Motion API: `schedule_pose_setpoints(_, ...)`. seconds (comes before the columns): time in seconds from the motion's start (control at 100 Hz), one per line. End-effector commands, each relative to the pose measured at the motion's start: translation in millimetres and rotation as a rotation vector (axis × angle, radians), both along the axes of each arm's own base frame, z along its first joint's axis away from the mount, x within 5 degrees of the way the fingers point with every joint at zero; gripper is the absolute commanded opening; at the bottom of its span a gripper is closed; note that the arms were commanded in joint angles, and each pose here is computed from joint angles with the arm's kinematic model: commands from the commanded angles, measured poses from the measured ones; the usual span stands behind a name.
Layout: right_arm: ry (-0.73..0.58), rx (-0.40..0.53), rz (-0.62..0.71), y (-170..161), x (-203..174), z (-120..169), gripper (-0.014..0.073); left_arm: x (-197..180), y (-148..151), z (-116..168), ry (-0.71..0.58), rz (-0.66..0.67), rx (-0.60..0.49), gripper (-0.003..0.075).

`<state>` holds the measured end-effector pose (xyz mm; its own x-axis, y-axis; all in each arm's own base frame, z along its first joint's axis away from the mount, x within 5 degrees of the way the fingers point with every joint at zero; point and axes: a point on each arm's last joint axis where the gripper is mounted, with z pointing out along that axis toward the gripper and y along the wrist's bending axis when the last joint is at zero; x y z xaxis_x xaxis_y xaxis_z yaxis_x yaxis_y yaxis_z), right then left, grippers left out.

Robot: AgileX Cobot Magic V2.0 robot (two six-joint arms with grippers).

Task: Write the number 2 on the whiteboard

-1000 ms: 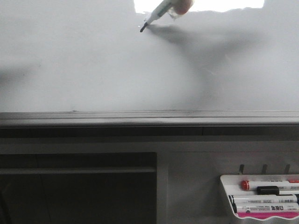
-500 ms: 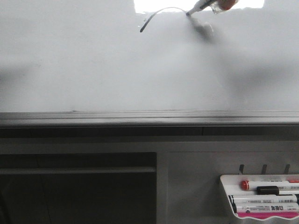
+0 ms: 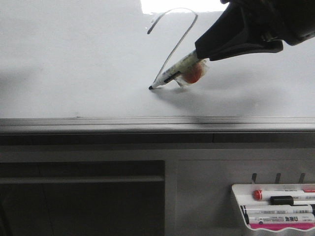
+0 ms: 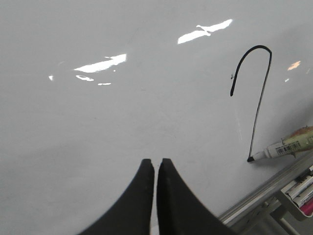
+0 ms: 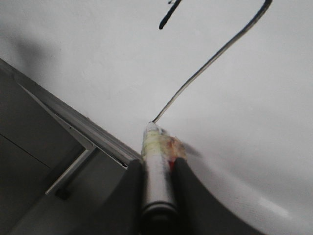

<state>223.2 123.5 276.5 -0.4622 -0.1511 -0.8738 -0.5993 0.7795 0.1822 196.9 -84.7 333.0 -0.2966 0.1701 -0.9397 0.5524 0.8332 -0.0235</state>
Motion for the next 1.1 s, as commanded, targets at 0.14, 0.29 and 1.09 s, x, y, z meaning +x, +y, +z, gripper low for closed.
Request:
schedule_pose_setpoints(0.14,-0.17,-0.032,-0.3,-40,-19,16,-0.0051,-1,3,16,-0.053,0.039,-0.054,-0.002)
schedule_pose_setpoints(0.29,-0.217,0.02,-0.305,-50,-46,21,-0.0051,-1,2,17,-0.046,0.042,-0.075,-0.002)
schedule_pose_setpoints(1.09,-0.037,0.184,0.353,18,-32,55,-0.0051,-43,-61,16,-0.118,-0.396,0.013,0.034)
